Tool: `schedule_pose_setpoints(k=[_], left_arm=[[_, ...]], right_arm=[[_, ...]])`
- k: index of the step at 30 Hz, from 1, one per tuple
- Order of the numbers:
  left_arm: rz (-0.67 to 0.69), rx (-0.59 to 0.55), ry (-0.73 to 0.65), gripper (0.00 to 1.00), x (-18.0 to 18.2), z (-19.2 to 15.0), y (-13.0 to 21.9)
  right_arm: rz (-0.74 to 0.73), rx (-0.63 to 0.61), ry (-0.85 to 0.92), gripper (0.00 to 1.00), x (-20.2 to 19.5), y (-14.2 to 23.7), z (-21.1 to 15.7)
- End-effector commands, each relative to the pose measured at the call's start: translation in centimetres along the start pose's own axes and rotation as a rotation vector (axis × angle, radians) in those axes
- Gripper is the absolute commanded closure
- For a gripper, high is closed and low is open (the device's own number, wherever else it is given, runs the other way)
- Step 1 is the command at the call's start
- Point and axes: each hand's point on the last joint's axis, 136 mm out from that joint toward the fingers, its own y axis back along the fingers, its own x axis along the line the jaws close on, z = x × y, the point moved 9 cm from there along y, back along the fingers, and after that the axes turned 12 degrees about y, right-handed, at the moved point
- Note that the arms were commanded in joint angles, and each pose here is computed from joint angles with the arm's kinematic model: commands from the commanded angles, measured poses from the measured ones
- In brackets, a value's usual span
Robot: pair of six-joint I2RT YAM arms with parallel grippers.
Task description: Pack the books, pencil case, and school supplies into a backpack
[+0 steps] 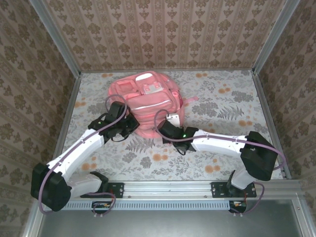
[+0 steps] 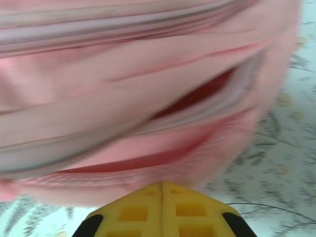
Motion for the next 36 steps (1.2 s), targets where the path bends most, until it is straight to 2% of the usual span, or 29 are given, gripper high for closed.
schedule_pose_setpoints(k=[1,3,6,10,13,18,28,36], left_arm=[[-0.063,-0.064,-0.032,1.0,-1.1,0.8,1.8],[-0.064,-0.063,-0.034,1.0,-1.1,0.8,1.8],[-0.073,-0.055,-0.033,1.0,-1.2,0.8,1.8],[-0.091,-0.051,-0.023,1.0,-1.9,0.8,1.7],[-0.1,-0.052,-0.028,1.0,-2.7,0.9,1.7],[-0.095,-0.043,-0.031,1.0,-3.4,0.9,1.4],[-0.084,-0.051,-0.015,1.0,-3.8,1.0,1.4],[-0.093,-0.045,-0.01,1.0,-4.1,1.0,1.3]], right_arm=[[-0.106,0.022,0.016,1.0,-2.6,0.1,-0.7],[-0.107,0.019,0.025,1.0,-2.9,0.2,-0.4],[-0.023,-0.006,0.047,1.0,-2.1,0.6,0.3],[0.093,-0.052,0.046,0.83,-0.2,1.8,1.1],[0.143,-0.078,0.051,0.75,1.3,3.0,1.8],[0.211,-0.05,0.054,0.74,4.0,3.3,2.6],[0.077,0.074,0.039,0.72,6.8,1.7,2.6],[0.021,0.102,0.044,0.73,7.9,0.7,2.7]])
